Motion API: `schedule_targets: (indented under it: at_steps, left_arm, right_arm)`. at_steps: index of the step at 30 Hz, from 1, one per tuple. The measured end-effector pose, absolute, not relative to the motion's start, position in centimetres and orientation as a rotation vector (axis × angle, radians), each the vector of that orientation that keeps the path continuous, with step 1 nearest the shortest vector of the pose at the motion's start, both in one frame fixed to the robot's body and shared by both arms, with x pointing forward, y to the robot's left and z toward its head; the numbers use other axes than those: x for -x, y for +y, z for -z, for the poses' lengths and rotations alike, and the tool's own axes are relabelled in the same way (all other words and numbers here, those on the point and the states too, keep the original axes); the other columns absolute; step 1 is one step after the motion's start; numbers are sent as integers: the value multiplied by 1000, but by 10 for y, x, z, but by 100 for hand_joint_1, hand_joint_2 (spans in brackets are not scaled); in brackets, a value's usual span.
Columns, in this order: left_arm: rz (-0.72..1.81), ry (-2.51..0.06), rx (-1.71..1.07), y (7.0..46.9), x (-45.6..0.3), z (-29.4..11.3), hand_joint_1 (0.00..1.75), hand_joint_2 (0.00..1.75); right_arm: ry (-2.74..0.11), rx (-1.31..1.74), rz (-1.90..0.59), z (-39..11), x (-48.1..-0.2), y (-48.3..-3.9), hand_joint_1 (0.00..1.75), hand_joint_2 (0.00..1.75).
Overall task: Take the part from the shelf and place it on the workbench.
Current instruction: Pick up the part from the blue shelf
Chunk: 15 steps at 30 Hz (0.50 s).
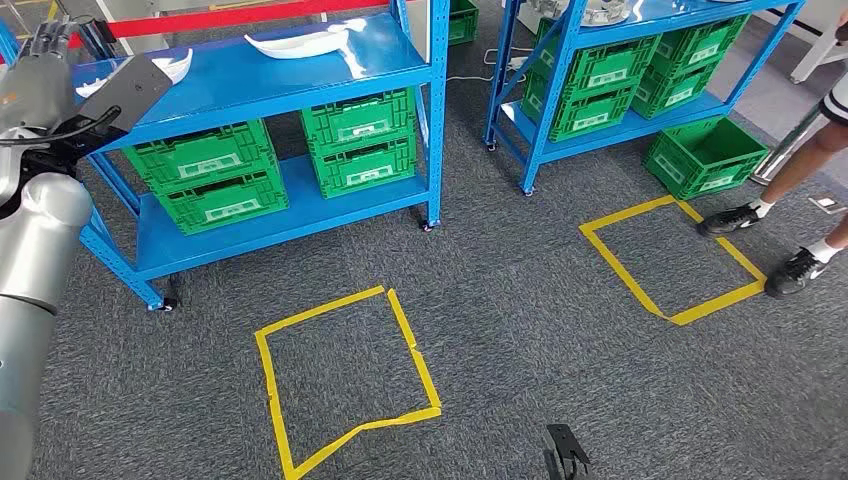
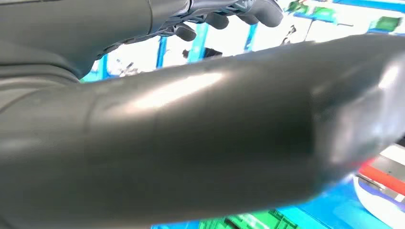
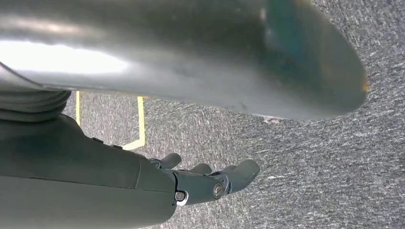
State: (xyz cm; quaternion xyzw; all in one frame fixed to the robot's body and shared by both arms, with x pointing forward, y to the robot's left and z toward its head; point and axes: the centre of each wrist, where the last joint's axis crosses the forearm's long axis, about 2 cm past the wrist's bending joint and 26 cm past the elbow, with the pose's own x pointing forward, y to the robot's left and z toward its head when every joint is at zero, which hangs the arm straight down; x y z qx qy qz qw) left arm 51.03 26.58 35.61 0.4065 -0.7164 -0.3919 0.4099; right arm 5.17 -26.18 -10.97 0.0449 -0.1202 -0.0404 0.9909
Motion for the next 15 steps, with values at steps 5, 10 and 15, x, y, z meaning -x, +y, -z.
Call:
schedule_targets:
  at_steps: [5, 10, 15]
  left_arm:
    - [1029, -1785, -1054, 265, -510, -356, 0, 0]
    - [1083, -1675, -1115, 295, -511, -354, 0, 0]
    - [1105, -1576, -1131, 321, -511, -347, 0, 0]
  right_arm:
    - [-242, -91, 70, 110, -52, -262, 0, 0]
    - [-252, -98, 36, 109, -58, -262, 0, 0]
    - [-244, -98, 24, 108, -64, -262, 0, 0]
